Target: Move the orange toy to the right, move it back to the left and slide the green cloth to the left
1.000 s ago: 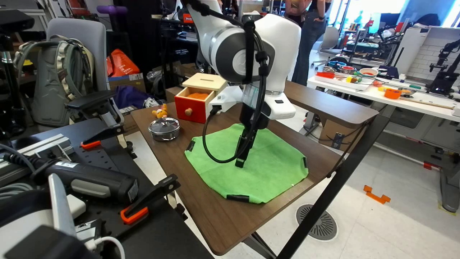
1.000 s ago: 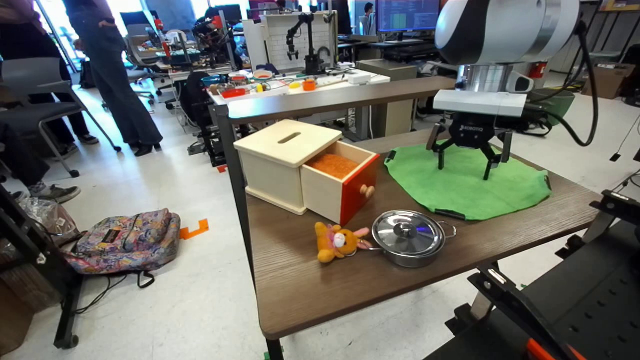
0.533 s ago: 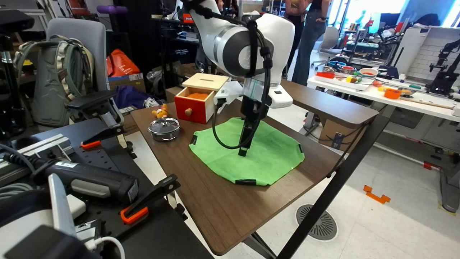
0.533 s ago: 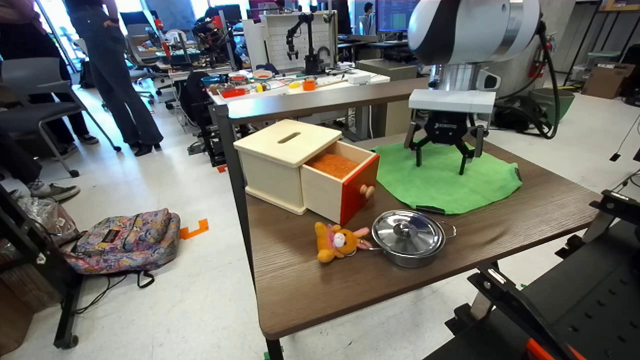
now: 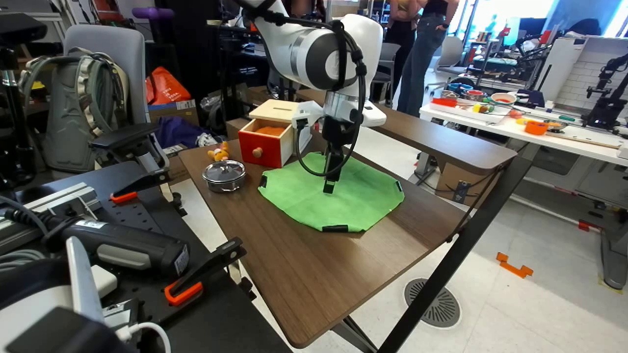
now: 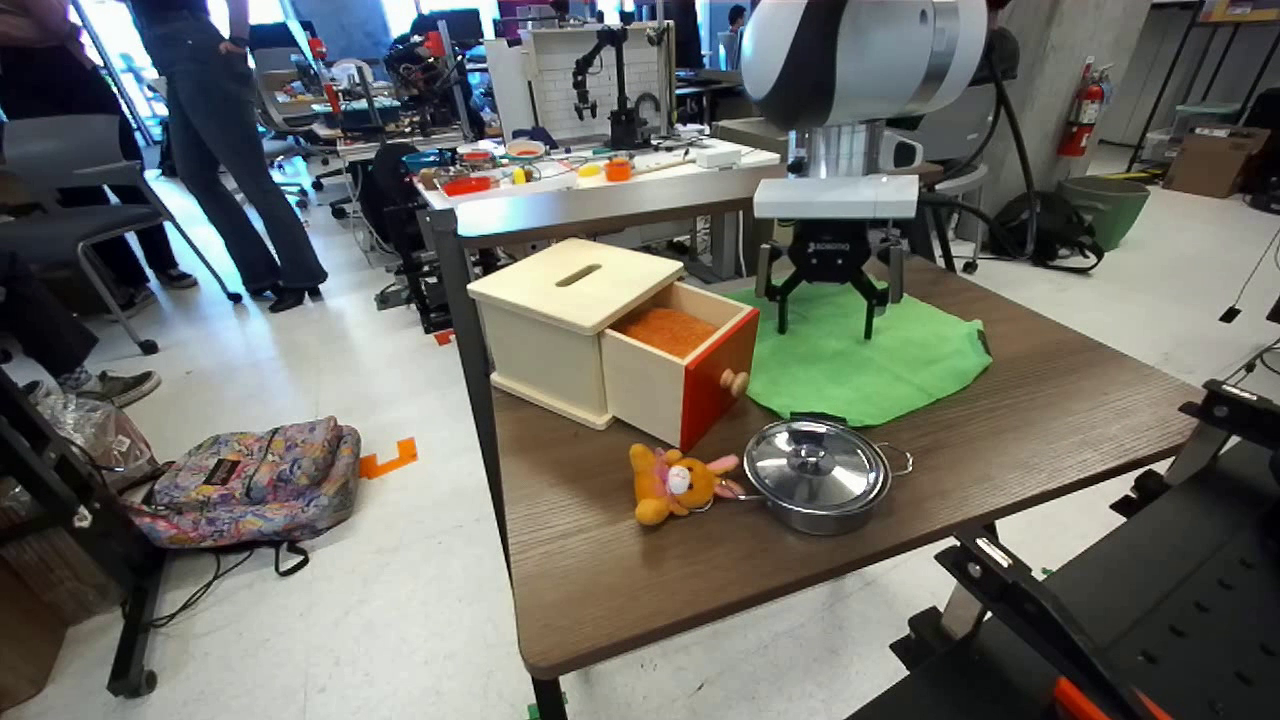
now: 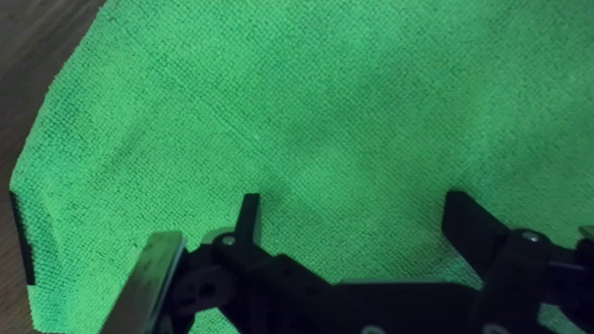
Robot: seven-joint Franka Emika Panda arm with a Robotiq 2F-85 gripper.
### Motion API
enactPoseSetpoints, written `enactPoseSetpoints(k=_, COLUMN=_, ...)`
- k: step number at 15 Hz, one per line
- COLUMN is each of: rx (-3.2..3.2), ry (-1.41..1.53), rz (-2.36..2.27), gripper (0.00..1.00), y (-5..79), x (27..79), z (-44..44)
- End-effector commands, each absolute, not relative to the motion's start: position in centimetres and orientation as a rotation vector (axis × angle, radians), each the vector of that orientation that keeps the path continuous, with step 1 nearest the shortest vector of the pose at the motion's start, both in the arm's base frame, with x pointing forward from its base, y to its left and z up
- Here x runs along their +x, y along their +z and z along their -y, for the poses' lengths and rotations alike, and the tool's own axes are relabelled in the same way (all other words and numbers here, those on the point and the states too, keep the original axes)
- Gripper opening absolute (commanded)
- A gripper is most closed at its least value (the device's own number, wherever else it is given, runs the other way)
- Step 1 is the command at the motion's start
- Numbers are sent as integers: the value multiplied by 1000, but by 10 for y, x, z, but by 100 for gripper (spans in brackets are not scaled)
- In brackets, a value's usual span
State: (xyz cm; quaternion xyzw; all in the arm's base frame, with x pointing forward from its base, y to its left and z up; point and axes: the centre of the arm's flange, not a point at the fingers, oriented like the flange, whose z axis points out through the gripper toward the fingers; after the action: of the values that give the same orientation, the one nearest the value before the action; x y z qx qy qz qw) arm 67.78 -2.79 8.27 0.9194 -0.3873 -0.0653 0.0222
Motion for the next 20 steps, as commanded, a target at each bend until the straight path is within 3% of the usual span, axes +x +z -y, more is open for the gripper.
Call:
enactPoseSetpoints(k=1, rx=2844, ry=-235, rz=1131, gripper=100, y=75, x=705, z=14)
enactPoseSetpoints(k=12, rx=2860, ry=-261, rz=1003, gripper=100, y=76, x=730, z=-23)
enactPoseSetpoints(k=20, rx=2891, ry=-240, rz=1013, gripper=100, y=104, x=688, z=-33)
